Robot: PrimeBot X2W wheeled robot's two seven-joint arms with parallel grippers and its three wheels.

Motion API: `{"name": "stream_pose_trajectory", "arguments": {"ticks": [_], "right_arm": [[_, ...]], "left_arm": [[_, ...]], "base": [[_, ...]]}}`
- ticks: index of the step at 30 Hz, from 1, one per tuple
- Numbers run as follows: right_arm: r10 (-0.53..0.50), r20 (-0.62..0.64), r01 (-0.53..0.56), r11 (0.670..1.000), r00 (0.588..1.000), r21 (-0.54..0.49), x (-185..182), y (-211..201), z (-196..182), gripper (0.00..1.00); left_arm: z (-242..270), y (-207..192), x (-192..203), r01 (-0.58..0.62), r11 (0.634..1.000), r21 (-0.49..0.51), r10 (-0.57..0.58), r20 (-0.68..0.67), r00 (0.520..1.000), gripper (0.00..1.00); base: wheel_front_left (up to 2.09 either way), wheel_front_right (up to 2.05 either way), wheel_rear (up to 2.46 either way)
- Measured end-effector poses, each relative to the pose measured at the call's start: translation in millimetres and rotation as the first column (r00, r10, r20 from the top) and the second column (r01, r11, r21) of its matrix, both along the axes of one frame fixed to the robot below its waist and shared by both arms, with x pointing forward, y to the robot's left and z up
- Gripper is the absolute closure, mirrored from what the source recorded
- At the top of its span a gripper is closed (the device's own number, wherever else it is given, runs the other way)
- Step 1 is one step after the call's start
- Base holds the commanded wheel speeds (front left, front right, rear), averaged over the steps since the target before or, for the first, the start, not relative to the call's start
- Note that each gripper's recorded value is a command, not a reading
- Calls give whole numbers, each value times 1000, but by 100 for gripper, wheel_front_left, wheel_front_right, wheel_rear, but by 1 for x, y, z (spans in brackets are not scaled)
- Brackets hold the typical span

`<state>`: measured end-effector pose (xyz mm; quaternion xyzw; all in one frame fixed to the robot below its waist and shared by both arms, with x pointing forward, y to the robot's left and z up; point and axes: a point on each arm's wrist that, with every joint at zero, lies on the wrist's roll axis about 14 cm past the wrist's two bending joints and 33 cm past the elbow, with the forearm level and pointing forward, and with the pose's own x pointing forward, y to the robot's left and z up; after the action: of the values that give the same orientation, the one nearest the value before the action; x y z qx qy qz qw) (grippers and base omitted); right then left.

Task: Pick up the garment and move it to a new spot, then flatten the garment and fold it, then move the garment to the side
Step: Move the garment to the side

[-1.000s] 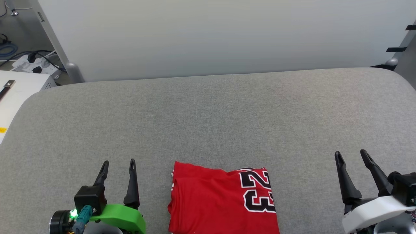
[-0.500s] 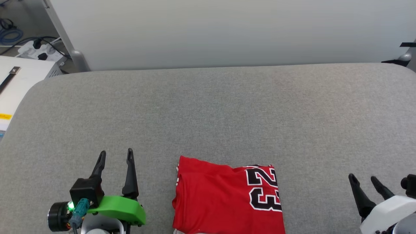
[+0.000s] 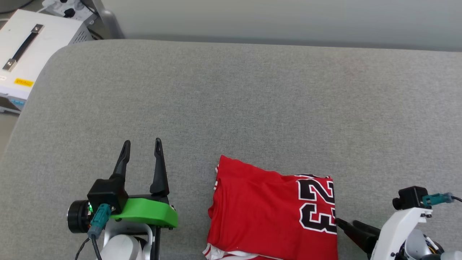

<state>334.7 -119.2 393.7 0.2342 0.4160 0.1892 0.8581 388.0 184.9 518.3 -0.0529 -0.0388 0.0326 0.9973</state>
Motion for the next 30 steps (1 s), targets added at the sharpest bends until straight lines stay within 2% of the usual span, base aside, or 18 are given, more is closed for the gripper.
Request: {"name": "stream_pose_trajectory", "arguments": {"ticks": [4,10,11,12,13,17,22,30], "right_arm": [[83,-62,-78,994,995,72,5,30,-8,0],[167,-164,-150,983,972,107,4,50,-29,0],[179,-174,-162,981,968,109,4,52,-31,17],[189,-179,-171,979,966,108,4,54,-32,76],[197,-182,-179,978,963,110,5,55,-33,100],[215,-177,-198,974,961,108,6,59,-32,100],[208,-98,-198,975,973,98,14,60,-14,100],[171,60,-165,981,983,-100,27,10,16,100]], "left_arm": [[-9,5,2,-20,1000,-6,20,-24,1000,0],[-19,15,5,-47,999,1,47,-47,998,0],[-21,17,5,-52,999,4,52,-52,997,0],[-22,18,4,-56,998,4,56,-55,997,0],[-23,19,4,-60,998,7,60,-59,996,0],[-24,23,3,-69,997,16,70,-60,996,0],[-18,23,3,-63,998,17,64,-39,997,0],[-12,1,8,15,1000,18,-15,-16,1000,0]], "base": [[0,0,0],[0,0,0],[0,0,0],[0,0,0],[0,0,0],[0,0,0],[0,0,0],[0,0,0]]}}
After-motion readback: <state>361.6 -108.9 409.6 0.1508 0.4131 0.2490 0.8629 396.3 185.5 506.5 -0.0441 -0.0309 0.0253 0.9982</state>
